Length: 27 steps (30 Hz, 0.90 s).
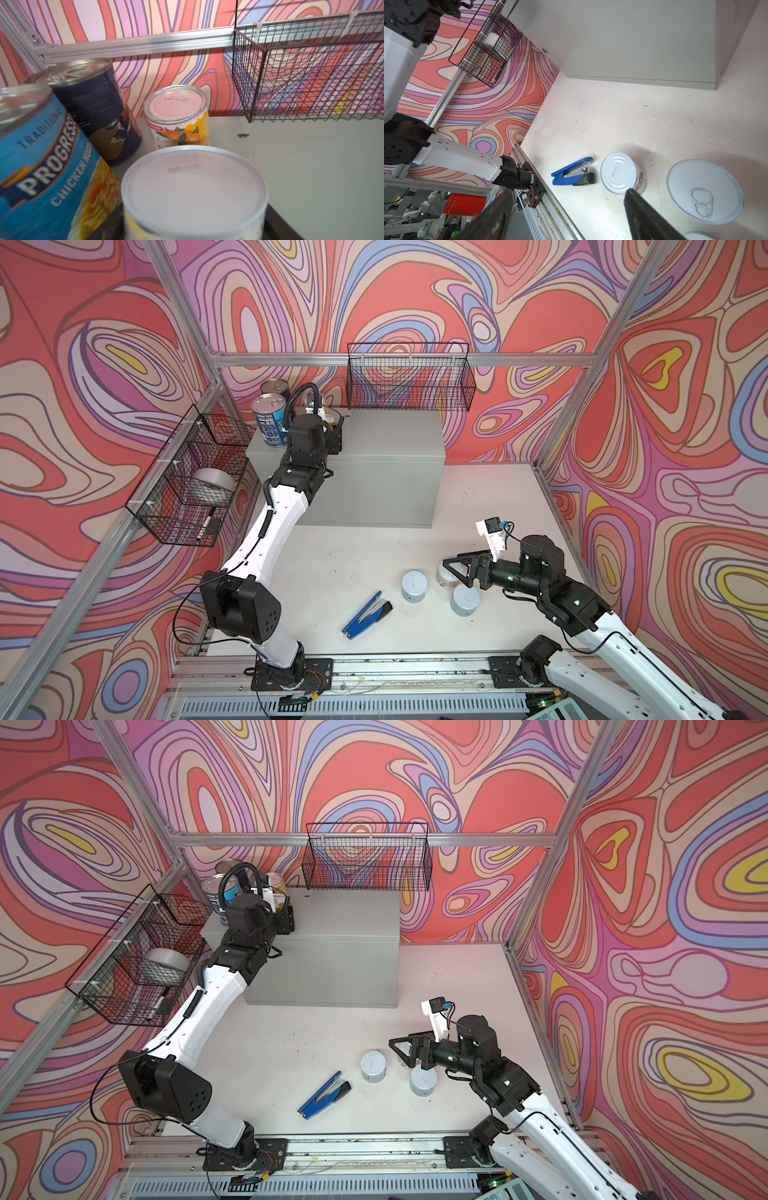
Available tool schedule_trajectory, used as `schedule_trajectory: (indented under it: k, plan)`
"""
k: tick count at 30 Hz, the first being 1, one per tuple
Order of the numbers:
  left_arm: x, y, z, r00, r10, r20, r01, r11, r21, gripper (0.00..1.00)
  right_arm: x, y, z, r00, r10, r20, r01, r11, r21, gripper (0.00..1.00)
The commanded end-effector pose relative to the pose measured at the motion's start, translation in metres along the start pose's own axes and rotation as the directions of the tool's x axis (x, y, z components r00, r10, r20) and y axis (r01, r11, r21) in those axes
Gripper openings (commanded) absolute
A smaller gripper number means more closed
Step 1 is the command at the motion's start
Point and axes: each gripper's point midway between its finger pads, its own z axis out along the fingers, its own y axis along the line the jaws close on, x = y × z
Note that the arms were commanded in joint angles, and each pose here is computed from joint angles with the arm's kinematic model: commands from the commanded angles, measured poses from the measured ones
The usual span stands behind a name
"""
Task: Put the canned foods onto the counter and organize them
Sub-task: 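Lower the yellow-labelled can beside the Progresso can and open the left gripper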
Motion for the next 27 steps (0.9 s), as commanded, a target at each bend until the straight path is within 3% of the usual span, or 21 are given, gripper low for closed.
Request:
schedule_trajectory:
  k: [1, 9, 19, 22, 24, 27]
  plan:
    - [-0.022, 0.007, 0.002, 0.994, 0.003, 0.107, 0.001, 0.999, -0.036, 0.57, 0.005, -0.004, 0.001, 1.000, 0.010, -0.009, -0.010, 1.000, 0.008, 0.86]
    - [-0.008, 0.014, 0.010, 0.990, 0.059, 0.130, -0.046, 0.994, -0.103, 0.57, 0.004, -0.005, 0.004, 1.000, 0.014, -0.012, -0.014, 1.000, 0.010, 0.86]
    - [0.022, 0.020, 0.029, 0.989, 0.077, 0.129, -0.054, 0.984, -0.172, 0.64, 0.005, -0.005, 0.003, 1.000, 0.016, -0.017, -0.015, 1.000, 0.016, 0.86]
    - [0.030, 0.021, 0.033, 0.990, 0.077, 0.116, -0.055, 0.982, -0.183, 0.76, 0.005, -0.006, 0.002, 1.000, 0.016, -0.014, -0.016, 1.000, 0.021, 0.86]
    - [0.034, 0.023, 0.032, 0.992, 0.066, 0.112, -0.044, 0.981, -0.188, 0.97, 0.005, -0.006, 0.001, 1.000, 0.019, -0.012, -0.018, 1.000, 0.023, 0.86]
    - [0.035, 0.023, 0.026, 0.991, 0.045, 0.124, -0.022, 0.983, -0.181, 1.00, 0.006, -0.007, 0.002, 1.000, 0.019, -0.015, -0.019, 1.000, 0.025, 0.86]
